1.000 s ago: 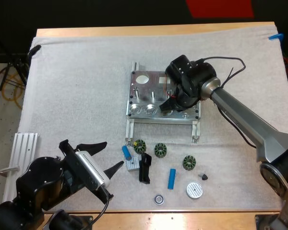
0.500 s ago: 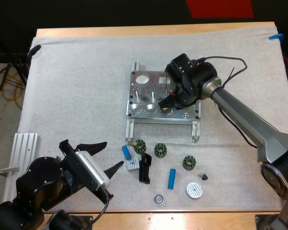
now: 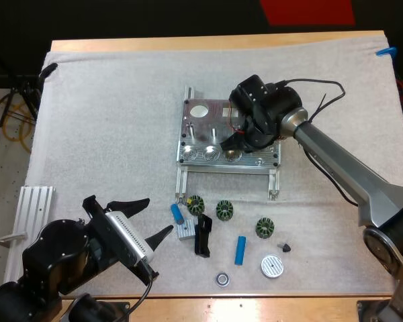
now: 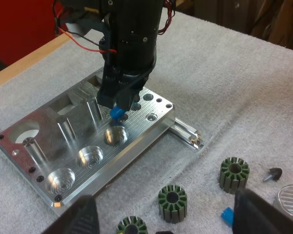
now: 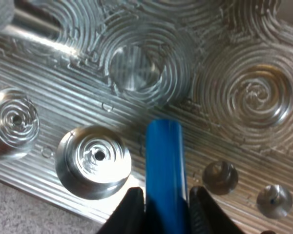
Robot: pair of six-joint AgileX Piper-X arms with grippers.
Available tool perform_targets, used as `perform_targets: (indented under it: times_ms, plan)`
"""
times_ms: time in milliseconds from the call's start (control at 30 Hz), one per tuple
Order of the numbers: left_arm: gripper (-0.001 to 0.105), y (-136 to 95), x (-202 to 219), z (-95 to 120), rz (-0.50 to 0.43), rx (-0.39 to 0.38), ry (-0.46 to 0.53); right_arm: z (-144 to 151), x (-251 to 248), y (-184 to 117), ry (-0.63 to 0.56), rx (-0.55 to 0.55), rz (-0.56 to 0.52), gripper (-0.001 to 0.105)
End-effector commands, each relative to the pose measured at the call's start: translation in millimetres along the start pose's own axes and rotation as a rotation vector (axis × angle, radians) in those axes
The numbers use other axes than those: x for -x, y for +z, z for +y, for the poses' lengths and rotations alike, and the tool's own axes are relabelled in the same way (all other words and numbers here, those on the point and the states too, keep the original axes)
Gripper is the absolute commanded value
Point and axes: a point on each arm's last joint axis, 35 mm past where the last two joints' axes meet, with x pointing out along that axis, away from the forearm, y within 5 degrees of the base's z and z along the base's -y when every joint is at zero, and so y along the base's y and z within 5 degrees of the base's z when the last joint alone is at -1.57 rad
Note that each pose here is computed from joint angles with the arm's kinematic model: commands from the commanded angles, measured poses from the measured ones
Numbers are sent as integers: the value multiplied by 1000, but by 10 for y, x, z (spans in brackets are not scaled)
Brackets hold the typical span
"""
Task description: Load cells from left to right
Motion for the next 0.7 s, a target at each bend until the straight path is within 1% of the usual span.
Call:
perform_targets:
  times_ms: [0, 200, 467, 667]
  plan:
    - [58, 17, 13, 0, -18, 7, 10, -15, -223, 118, -34, -11, -71, 0]
    - [58, 17, 13, 0, -18, 7, 10, -30, -200, 162, -67, -14, -101, 0]
    - [58, 17, 13, 0, -18, 7, 10, -31, -175, 161, -67, -15, -104, 0]
    - [58, 17, 13, 0, -18, 5, 10, -39, 125, 147, -79, -12, -149, 0]
